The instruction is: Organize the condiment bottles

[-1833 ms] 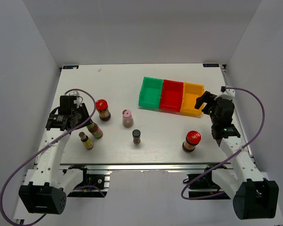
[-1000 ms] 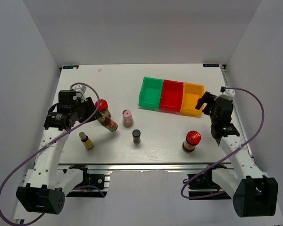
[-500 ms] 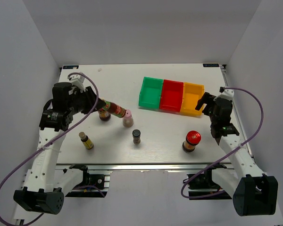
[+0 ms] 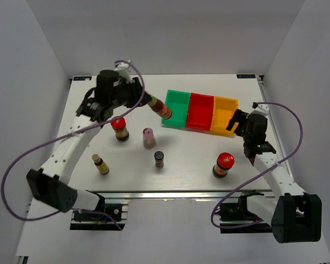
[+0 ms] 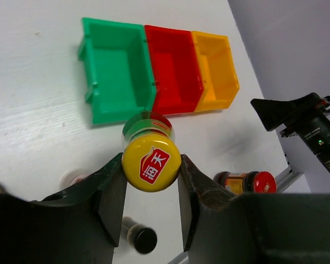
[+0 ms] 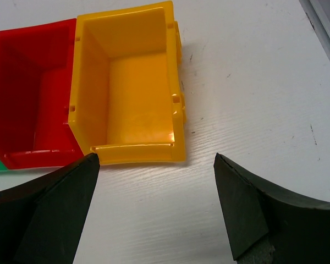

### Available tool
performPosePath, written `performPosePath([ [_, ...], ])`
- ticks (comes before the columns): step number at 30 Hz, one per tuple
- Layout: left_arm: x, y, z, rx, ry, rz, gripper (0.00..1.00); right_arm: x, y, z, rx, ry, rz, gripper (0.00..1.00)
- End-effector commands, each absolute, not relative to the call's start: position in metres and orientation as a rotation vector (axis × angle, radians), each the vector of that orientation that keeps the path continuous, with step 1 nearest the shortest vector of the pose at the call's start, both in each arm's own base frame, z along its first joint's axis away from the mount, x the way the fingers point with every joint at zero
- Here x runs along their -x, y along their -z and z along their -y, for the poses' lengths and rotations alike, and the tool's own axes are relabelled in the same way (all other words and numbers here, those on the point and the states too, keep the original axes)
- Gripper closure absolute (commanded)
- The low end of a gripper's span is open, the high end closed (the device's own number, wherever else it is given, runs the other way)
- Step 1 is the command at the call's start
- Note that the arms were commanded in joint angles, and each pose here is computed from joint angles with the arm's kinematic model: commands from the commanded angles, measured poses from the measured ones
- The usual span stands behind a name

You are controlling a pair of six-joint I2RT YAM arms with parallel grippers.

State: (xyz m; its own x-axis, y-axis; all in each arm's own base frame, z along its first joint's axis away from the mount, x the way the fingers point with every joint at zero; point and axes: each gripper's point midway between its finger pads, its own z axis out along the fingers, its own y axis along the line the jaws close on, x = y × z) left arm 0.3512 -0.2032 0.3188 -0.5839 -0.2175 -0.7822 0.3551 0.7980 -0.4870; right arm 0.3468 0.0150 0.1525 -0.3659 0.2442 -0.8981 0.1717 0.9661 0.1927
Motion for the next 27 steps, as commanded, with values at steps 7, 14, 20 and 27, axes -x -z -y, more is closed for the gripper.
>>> performPosePath([
  [7,-0.424,-0.393,0.256,-0.198,0.717,-1.831,1.00,-0.356,-0.167,-0.009,-0.334,-0.054,-1.924,0.11],
  [14,-0.474,-0.364,0.289,-0.259,0.692,-1.875,1.00,-0.352,-0.170,-0.001,-0.355,-0.014,-1.906,0.11],
  [20,-0.498,-0.334,0.315,-0.341,0.690,-1.917,1.00,-0.350,-0.171,0.008,-0.383,0.041,-1.896,0.11],
  [27,-0.513,-0.302,0.324,-0.333,0.573,-1.943,1.00,-0.348,-0.171,0.014,-0.396,0.077,-1.898,0.11],
])
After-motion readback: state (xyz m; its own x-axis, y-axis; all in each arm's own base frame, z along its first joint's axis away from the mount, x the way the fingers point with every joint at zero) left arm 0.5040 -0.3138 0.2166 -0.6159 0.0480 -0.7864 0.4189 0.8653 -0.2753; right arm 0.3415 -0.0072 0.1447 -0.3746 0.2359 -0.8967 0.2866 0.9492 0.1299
